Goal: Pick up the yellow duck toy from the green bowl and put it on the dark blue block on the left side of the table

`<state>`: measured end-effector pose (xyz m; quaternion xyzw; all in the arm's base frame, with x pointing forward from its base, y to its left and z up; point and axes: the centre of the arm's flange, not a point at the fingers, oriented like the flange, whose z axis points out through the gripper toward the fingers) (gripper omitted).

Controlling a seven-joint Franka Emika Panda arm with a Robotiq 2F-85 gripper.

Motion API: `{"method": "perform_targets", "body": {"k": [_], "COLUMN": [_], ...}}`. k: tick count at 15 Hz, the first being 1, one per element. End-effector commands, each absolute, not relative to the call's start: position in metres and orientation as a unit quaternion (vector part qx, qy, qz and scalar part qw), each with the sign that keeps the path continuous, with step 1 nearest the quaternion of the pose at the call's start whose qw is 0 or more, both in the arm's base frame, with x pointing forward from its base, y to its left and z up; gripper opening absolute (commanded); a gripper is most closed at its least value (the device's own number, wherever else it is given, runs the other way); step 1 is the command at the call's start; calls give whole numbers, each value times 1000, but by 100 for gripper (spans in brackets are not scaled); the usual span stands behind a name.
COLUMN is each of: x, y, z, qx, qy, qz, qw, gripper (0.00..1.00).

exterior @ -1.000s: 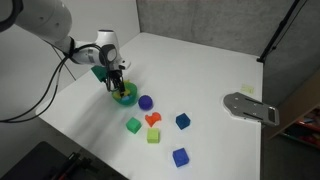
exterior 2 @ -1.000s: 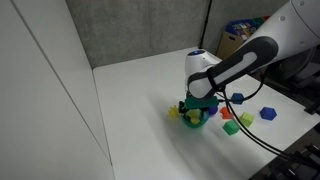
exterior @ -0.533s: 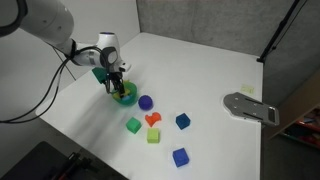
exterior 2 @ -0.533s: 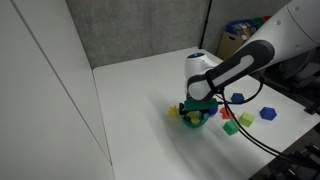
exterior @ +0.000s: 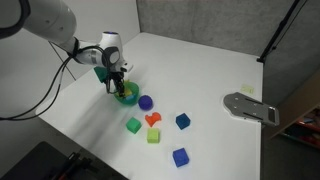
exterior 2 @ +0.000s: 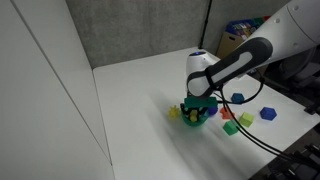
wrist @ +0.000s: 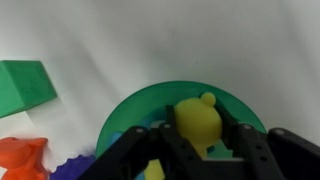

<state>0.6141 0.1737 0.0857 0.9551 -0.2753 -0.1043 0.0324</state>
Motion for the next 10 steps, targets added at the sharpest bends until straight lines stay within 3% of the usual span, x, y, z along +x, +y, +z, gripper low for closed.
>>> {"method": "perform_targets", "body": {"k": [1, 10], "x": [624, 654], "y": [170, 147], "z": [110, 185], "qx": [954, 958], "qy": [-279, -278], "qz": [-105, -66], "qw": [14, -10], "gripper": [18, 17]}}
